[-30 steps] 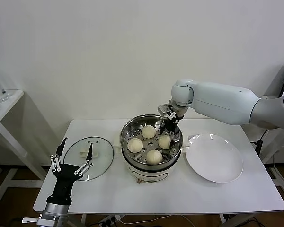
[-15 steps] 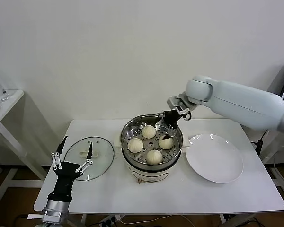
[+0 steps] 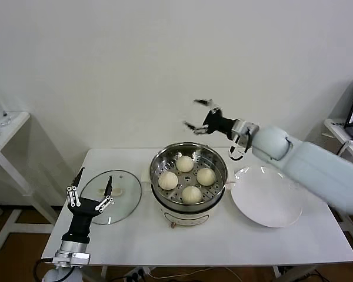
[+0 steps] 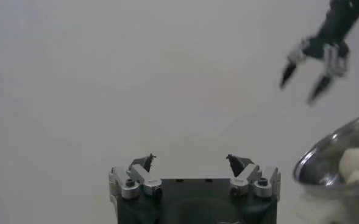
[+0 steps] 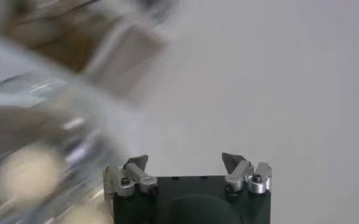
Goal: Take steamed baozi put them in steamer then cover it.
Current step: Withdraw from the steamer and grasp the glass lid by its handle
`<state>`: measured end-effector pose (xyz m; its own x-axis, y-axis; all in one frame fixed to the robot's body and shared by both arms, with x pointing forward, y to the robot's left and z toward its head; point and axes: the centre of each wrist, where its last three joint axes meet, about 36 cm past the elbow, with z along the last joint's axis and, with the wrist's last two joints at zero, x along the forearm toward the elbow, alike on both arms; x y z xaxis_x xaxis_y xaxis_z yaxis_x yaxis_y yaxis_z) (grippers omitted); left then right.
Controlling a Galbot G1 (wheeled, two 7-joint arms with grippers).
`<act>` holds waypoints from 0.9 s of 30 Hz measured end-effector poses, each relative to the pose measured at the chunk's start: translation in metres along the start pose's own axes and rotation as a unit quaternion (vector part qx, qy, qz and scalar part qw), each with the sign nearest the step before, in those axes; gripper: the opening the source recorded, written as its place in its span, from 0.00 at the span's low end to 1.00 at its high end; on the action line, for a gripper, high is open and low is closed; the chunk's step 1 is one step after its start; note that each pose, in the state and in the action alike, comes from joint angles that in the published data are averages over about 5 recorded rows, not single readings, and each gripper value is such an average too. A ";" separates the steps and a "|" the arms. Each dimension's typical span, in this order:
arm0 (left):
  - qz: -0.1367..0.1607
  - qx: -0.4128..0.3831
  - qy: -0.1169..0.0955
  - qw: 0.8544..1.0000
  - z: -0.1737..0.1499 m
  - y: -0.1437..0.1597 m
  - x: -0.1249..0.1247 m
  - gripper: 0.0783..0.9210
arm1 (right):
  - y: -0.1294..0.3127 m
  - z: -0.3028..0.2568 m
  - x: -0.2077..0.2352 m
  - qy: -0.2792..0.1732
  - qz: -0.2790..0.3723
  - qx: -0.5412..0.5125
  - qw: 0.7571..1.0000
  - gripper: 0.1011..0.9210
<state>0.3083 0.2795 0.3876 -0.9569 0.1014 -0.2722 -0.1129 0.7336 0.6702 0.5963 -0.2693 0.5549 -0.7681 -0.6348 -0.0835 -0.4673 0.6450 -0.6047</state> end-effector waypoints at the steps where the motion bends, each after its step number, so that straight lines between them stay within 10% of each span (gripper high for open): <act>1: 0.002 -0.013 0.001 1.000 0.004 0.000 0.000 0.88 | 0.004 0.005 0.006 -0.005 0.026 -0.012 1.000 0.88; 15: 0.063 -0.215 0.018 0.974 0.064 0.002 -0.001 0.88 | 0.063 0.087 0.106 0.009 0.285 -0.134 0.949 0.88; 27: 0.128 -0.339 0.032 0.932 0.122 -0.022 0.000 0.88 | 0.136 0.129 0.190 0.073 0.371 -0.189 0.906 0.88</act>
<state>0.3431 0.3450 0.2886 -0.9873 0.1581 -0.0172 -0.0020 0.0957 0.9954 0.4438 -0.3570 0.3547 -0.9693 0.0777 -0.2333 0.1051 0.9886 -0.1076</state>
